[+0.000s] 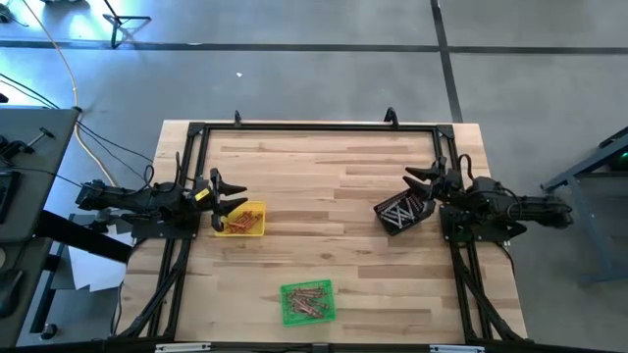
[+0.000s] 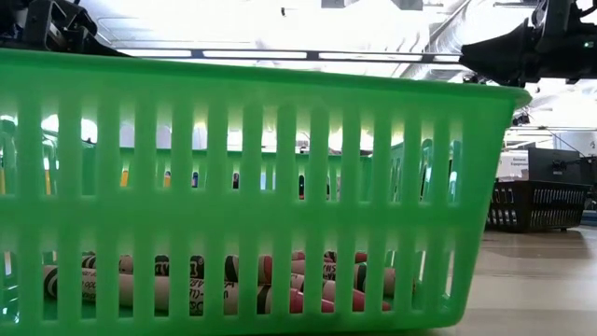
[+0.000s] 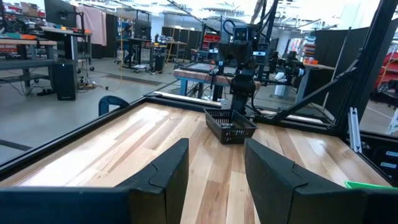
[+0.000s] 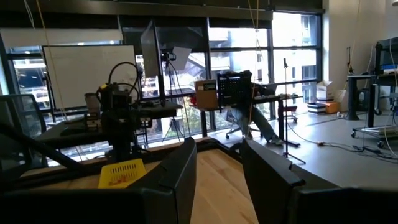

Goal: Sort crayons
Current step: Return to Home Position

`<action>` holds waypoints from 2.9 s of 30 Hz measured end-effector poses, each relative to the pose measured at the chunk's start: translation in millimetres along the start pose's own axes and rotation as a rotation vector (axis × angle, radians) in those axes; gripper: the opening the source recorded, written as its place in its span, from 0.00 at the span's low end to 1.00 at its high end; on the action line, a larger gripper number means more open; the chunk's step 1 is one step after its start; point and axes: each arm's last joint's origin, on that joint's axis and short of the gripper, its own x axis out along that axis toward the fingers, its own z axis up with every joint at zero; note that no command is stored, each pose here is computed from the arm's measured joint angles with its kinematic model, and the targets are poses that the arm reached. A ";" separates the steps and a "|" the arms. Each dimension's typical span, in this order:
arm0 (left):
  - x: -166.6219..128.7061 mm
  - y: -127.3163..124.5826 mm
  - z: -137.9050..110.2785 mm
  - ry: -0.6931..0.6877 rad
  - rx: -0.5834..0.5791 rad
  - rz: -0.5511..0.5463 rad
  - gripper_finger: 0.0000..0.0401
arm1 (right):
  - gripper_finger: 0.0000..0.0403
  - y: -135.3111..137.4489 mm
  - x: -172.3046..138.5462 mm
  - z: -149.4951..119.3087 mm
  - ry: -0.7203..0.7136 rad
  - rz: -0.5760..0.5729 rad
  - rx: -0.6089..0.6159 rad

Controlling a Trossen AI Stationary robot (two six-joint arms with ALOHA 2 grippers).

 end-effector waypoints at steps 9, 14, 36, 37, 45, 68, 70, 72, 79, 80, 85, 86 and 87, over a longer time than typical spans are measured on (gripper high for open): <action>0.0 0.0 -0.1 0.000 0.000 0.000 0.35 | 0.31 -1.2 -1.6 -4.3 0.042 -0.022 -0.016; 0.0 0.0 0.1 0.000 0.000 0.000 0.35 | 0.31 -1.2 -1.6 -4.3 0.042 -0.022 -0.016; 0.0 0.0 0.0 0.000 0.000 0.000 0.35 | 0.31 0.1 -1.0 -17.5 0.033 0.014 0.028; 0.0 0.0 0.0 0.000 0.000 0.000 0.35 | 0.31 0.1 -1.0 -17.5 0.033 0.014 0.033; 0.0 0.0 0.0 0.000 0.000 0.000 0.35 | 0.31 0.1 -0.8 -18.0 0.037 0.014 0.032; 0.0 0.0 0.0 0.000 0.000 0.000 0.35 | 0.31 0.1 -0.8 -18.4 0.039 0.014 0.031; 0.0 0.0 0.0 0.000 0.000 0.000 0.35 | 0.31 0.1 -0.8 -18.4 0.039 0.014 0.031; 0.0 0.0 0.0 0.000 0.000 0.000 0.35 | 0.31 0.1 -0.8 -18.4 0.039 0.014 0.031; 0.0 0.0 0.0 0.000 0.000 0.000 0.35 | 0.31 0.1 -0.8 -18.4 0.039 0.014 0.031; 0.0 0.0 0.0 0.000 0.000 0.000 0.35 | 0.31 0.1 -0.8 -18.4 0.039 0.014 0.031; 0.0 0.0 0.0 0.000 0.000 0.000 0.35 | 0.31 0.1 -0.8 -18.4 0.039 0.014 0.031; 0.0 0.0 0.0 0.000 0.000 0.000 0.35 | 0.31 0.1 -0.8 -18.4 0.039 0.014 0.031; 0.0 0.0 0.0 0.000 0.000 0.000 0.35 | 0.31 0.1 -0.8 -18.4 0.039 0.014 0.031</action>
